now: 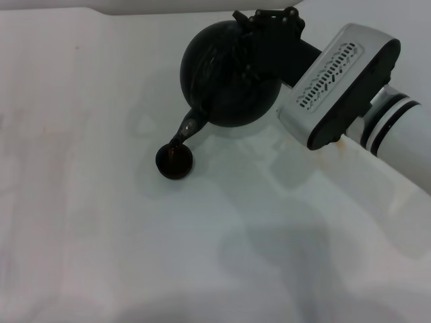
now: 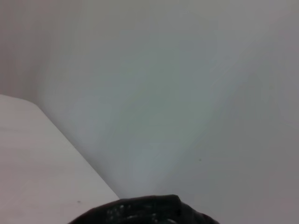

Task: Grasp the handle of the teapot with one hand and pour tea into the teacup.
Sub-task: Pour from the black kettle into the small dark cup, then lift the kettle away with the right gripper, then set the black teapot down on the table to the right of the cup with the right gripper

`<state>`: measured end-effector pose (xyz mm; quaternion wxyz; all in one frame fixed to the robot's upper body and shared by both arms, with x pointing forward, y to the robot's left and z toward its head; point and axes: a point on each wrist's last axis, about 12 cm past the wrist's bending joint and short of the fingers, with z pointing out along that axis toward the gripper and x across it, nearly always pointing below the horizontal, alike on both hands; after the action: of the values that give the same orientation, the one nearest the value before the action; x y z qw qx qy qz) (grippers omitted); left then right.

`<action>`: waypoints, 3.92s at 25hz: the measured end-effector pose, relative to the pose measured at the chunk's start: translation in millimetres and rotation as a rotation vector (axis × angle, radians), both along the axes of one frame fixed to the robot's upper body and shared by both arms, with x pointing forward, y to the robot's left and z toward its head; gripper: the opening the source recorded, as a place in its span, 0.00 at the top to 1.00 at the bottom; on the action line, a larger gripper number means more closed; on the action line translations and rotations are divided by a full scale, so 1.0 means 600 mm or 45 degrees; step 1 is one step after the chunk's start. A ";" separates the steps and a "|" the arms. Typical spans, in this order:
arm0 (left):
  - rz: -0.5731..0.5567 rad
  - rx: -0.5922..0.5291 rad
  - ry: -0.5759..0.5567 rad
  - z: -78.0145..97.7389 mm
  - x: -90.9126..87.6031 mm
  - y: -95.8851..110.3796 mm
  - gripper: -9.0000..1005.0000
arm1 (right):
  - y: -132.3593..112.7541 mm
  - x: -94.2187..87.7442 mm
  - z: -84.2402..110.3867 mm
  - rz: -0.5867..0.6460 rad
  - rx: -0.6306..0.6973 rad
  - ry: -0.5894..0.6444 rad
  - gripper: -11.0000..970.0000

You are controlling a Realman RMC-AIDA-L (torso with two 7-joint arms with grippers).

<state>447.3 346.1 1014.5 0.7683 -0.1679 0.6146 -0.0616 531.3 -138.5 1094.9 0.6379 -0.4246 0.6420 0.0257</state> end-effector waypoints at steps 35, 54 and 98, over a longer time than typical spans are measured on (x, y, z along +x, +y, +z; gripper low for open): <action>-0.003 -0.010 -0.004 0.000 -0.001 -0.002 0.12 | 0.000 0.000 0.000 0.009 -0.029 -0.025 0.84; 0.000 -0.011 -0.004 0.000 -0.002 -0.002 0.12 | 0.000 -0.001 0.000 0.006 -0.020 -0.023 0.84; -0.009 0.011 -0.010 0.004 0.006 0.001 0.12 | -0.144 -0.072 -0.024 -0.605 0.588 0.537 0.84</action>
<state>450.8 346.6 1016.9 0.7713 -0.1620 0.6123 -0.0624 487.9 -224.9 1080.3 0.5590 -0.0950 0.8167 0.1078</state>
